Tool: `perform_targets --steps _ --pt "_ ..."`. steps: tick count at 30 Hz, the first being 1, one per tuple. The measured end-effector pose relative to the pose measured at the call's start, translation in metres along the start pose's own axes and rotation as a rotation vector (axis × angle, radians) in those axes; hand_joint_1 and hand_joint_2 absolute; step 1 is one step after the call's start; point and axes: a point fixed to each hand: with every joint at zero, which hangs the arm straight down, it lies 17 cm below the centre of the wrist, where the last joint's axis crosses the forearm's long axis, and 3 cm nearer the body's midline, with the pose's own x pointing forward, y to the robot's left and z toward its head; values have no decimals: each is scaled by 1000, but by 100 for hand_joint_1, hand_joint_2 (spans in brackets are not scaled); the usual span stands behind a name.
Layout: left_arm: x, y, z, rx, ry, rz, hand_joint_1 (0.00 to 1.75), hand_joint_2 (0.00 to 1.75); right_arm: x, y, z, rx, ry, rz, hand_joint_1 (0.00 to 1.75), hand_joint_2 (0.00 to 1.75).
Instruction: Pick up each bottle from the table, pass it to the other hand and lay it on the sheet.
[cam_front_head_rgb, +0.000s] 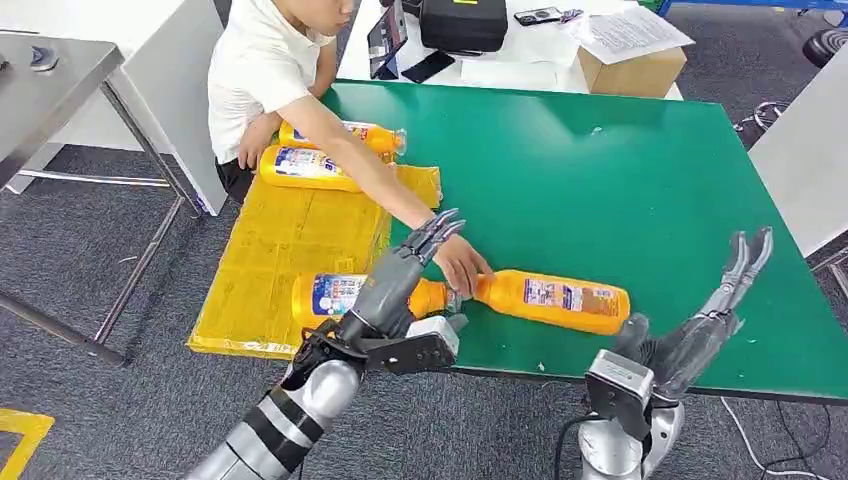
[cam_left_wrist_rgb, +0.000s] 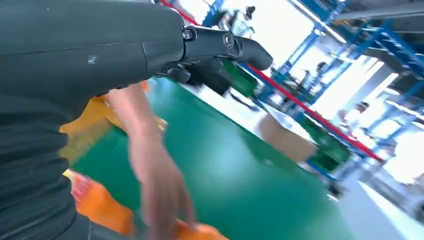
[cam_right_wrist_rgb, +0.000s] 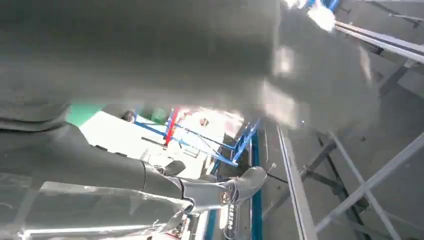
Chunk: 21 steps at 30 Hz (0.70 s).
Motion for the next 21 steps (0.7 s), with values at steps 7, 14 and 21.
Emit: perform_targets --steps 7,14,21 --pt "42 22 37 210 -85 315 0 175 -60 51 83 435 -111 313 0 175" --pt "45 31 49 287 -91 319 0 175 -97 42 102 504 -66 380 0 175" --pt "61 44 66 367 -129 319 0 175 -168 9 145 662 28 501 0 175"
